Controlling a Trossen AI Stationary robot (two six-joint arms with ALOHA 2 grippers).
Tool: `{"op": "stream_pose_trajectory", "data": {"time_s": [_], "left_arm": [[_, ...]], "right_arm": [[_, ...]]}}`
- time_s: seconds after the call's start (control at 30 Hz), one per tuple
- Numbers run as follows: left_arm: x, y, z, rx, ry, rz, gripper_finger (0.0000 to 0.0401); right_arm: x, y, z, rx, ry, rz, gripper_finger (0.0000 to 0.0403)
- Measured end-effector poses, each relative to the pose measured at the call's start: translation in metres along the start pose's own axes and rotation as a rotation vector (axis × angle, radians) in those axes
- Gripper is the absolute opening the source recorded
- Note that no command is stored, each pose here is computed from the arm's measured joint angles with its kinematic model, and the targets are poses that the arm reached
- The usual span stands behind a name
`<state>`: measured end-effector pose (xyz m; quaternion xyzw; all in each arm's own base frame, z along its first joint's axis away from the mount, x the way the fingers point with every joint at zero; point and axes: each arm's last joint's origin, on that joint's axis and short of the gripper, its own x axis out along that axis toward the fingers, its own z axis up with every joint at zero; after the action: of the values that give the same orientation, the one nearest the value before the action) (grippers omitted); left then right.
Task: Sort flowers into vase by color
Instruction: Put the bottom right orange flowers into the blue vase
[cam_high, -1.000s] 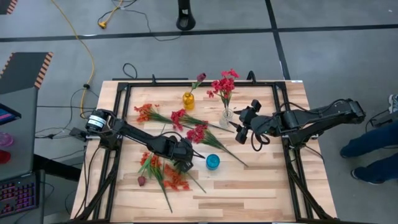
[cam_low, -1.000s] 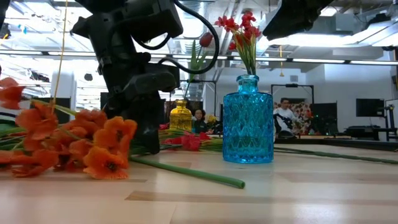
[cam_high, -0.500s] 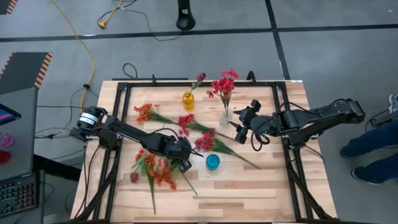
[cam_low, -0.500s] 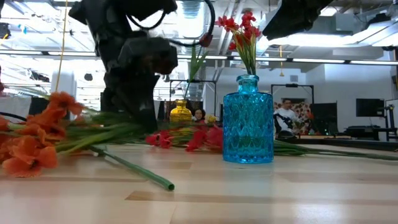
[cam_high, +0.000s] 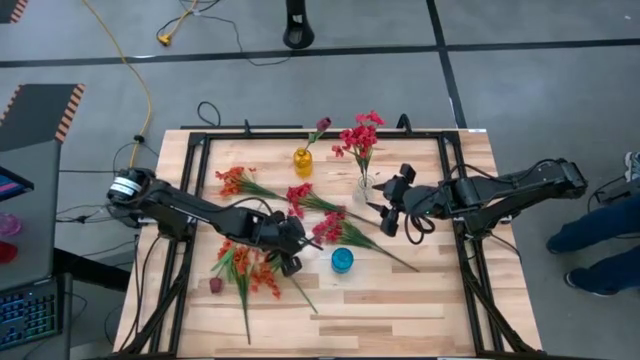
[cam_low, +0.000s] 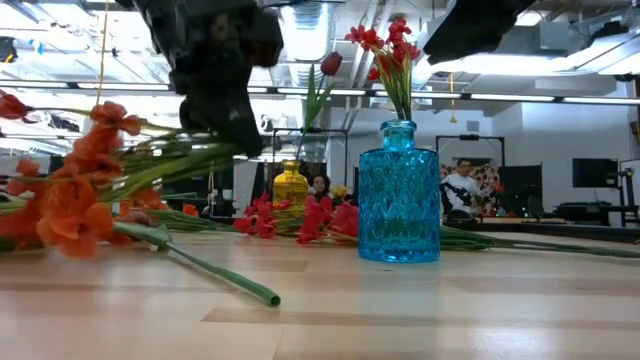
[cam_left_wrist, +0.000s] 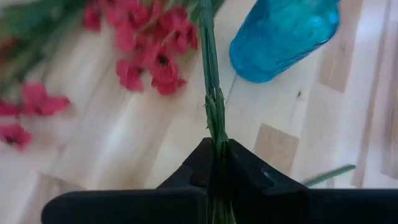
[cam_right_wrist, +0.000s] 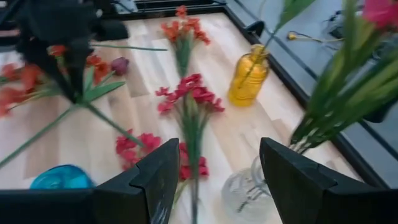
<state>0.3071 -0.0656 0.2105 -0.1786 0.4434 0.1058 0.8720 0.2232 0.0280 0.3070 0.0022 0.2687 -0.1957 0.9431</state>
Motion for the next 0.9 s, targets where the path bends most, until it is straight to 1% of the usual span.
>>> {"op": "stream_pose_trajectory", "data": {"time_s": [0.1, 0.33, 0.5, 0.6, 0.7, 0.8, 0.9], "left_arm": [[-0.008, 0.001, 0.004, 0.081, -0.054, 0.021, 0.0016], [-0.021, 0.001, 0.014, 0.3, -0.191, 0.115, 0.0016], [-0.022, -0.004, 0.022, 0.472, -0.277, 0.118, 0.0016], [-0.023, -0.006, 0.024, 0.6, -0.308, 0.127, 0.0016], [-0.024, -0.009, 0.025, 0.768, -0.323, 0.155, 0.0016], [-0.025, -0.012, 0.024, 0.941, -0.324, 0.189, 0.0016], [-0.026, -0.016, 0.023, 1.113, -0.328, 0.212, 0.0016]], "right_arm": [[0.0, 0.001, 0.0, 0.001, 0.005, 0.03, 0.025], [0.002, 0.005, 0.002, 0.016, -0.002, 0.094, 0.025], [0.002, 0.006, 0.004, 0.158, -0.007, 0.126, 0.025], [0.002, 0.006, 0.003, 0.234, 0.002, 0.126, 0.025], [0.002, 0.006, 0.003, 0.29, 0.012, 0.142, 0.025], [0.001, 0.008, 0.003, 0.341, 0.038, 0.208, 0.025], [0.001, 0.01, 0.005, 0.42, 0.052, 0.271, 0.025]]}}
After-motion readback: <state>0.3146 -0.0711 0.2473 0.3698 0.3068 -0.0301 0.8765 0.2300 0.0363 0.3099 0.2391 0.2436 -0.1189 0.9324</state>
